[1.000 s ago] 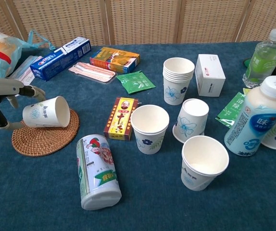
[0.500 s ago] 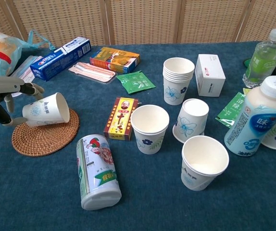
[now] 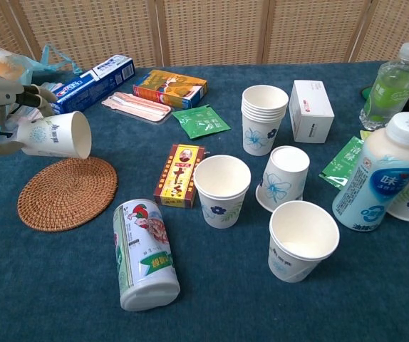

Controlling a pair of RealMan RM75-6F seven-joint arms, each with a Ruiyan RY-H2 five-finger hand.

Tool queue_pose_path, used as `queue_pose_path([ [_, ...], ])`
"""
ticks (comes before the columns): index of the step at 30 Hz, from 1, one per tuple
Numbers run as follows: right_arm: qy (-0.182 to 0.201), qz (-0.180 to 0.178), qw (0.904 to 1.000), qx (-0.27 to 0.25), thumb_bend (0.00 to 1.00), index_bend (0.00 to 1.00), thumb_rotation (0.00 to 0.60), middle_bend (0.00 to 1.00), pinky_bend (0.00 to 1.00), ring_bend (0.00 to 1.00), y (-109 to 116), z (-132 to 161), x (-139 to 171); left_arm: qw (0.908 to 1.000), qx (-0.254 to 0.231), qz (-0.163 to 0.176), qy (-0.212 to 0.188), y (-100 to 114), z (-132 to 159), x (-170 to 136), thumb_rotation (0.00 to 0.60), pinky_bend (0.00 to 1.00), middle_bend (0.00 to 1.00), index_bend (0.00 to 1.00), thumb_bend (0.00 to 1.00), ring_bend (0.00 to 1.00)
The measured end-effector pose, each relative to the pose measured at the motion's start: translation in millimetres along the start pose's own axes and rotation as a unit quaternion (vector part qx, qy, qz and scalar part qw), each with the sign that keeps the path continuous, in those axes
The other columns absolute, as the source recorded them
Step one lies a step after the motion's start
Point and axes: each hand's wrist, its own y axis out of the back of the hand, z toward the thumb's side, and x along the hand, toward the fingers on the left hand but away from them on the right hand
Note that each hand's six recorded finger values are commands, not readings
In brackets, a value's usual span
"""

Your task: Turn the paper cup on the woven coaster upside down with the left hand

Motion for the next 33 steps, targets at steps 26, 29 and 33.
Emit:
queue_pose_path([
  [26,0.007,0.007,0.9999,-0.004,0.53,0.00,0.598,0.00,0.00,0.00,-5.7,2.9,-5.4,0.9199,0.388,0.059,-0.012,5.8,-3.3,-22.4,0.600,0.33,0.02,0.33,0.57,0.11],
  [29,0.004,0.006,1.0000,-0.005,0.53,0.00,0.598,0.00,0.00,0.00,-5.2,1.4,-5.2,0.9076,0.415,0.059,-0.022,-1.3,3.6,-20.4,0.600,0.33,0.02,0.33,0.57,0.11],
  [33,0.002,0.007,1.0000,-0.005,0.53,0.00,0.596,0.00,0.00,0.00,-4.9,-0.3,-5.2,0.8940,0.443,0.058,-0.033,-10.3,12.9,-17.7,0.600,0.33,0.02,0.34,0.57,0.11],
])
